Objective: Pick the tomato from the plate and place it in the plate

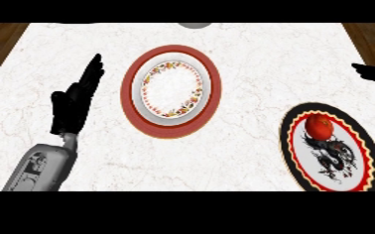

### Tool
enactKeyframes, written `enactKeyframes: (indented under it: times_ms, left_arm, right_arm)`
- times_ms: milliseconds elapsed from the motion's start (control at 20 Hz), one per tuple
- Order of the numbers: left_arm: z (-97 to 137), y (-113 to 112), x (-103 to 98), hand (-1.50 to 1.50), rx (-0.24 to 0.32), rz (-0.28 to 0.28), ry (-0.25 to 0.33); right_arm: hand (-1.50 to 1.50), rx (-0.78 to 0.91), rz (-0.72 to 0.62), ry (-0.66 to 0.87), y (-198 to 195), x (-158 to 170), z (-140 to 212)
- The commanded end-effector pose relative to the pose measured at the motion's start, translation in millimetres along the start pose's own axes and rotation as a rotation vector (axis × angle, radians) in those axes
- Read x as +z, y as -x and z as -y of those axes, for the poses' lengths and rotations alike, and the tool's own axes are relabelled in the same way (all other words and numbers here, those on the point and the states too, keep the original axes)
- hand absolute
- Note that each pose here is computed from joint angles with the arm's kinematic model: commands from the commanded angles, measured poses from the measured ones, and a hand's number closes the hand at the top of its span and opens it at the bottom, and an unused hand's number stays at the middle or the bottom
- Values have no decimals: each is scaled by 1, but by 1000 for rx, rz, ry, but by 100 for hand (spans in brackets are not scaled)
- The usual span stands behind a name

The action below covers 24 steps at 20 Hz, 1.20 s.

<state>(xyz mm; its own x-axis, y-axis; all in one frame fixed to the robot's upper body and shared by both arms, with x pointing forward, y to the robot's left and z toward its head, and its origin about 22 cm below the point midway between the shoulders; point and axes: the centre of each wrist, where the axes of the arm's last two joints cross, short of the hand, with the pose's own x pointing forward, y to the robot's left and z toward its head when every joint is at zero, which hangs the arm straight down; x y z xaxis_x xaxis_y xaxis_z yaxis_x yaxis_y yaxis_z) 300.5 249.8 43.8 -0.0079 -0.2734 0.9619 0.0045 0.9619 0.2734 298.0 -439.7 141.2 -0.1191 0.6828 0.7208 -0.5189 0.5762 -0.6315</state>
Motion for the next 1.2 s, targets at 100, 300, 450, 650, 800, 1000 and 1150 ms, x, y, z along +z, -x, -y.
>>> enactKeyframes:
  times_ms: [100,300,450,650,800,1000,1150]
  left_arm:
    - [13,6,3,0,2,-20,8]
    - [10,18,2,0,7,-9,-1]
    - [6,15,-6,0,-17,9,11]
    - [-14,-4,4,0,7,-19,1]
    - [-8,12,-15,0,-13,-9,-19]
    - [-3,11,-3,0,10,-7,-7]
    - [6,5,-9,0,4,2,20]
  right_arm:
    - [-150,2,-48,-76,12,-9,-1]
    - [-150,23,-48,-114,13,-24,-15]
    - [-150,85,-80,-140,20,-46,-32]
    - [-150,120,-107,-181,10,-58,-38]
    - [-150,114,-108,-206,40,-57,-64]
    - [-150,118,-126,-233,46,-62,-79]
    - [-150,105,-141,-230,47,-67,-68]
